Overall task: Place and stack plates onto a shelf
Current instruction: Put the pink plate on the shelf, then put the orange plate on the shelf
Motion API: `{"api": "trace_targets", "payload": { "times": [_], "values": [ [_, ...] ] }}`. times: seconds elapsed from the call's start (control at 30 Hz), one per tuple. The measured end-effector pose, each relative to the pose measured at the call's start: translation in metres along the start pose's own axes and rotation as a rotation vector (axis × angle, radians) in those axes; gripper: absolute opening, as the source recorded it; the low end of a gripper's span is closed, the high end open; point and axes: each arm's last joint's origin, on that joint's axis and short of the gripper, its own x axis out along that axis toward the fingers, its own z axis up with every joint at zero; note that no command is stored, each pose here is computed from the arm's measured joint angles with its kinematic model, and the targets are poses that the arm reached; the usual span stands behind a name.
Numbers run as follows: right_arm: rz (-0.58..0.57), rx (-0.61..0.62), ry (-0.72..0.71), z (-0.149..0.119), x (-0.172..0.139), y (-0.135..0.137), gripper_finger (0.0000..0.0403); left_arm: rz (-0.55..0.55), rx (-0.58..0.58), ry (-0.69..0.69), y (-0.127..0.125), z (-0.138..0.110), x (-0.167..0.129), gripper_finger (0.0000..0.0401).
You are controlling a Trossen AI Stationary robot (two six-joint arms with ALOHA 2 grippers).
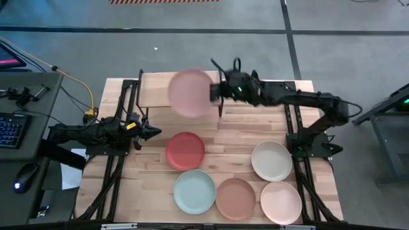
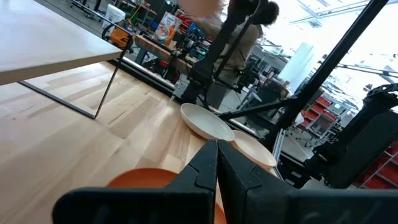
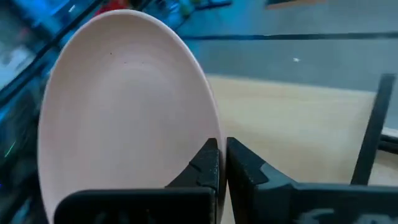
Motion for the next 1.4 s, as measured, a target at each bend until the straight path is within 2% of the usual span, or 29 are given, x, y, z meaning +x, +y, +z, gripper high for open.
{"api": "trace_targets", "payload": {
  "times": [0.13, 0.33, 0.77, 1.07, 1.2, 1.4],
  "values": [
    [-0.082, 0.089, 0.023, 0.009, 0.038, -0.019, 0.0000, 0.000, 0.000, 0.000, 0.000, 0.000, 0.000, 0.0000],
    [-0.254, 0.157, 0.200, -0.014, 0.069, -0.052, 0.0000, 0.000, 0.000, 0.000, 0.000, 0.000, 0.000, 0.0000],
    [-0.341, 0.165, 0.226, -0.012, 0.069, -0.067, 0.0000, 0.000, 0.000, 0.000, 0.000, 0.000, 0.000, 0.0000],
    [-0.328, 0.176, 0.241, -0.011, 0.070, -0.068, 0.0003, 0.000, 0.000, 0.000, 0.000, 0.000, 0.000, 0.0000],
    [-0.343, 0.172, 0.224, -0.009, 0.070, -0.070, 0.0029, 0.000, 0.000, 0.000, 0.000, 0.000, 0.000, 0.0000],
    [-0.337, 0.141, 0.219, -0.002, 0.071, -0.076, 0.0106, 0.000, 0.000, 0.000, 0.000, 0.000, 0.000, 0.0000]
  ]
}}
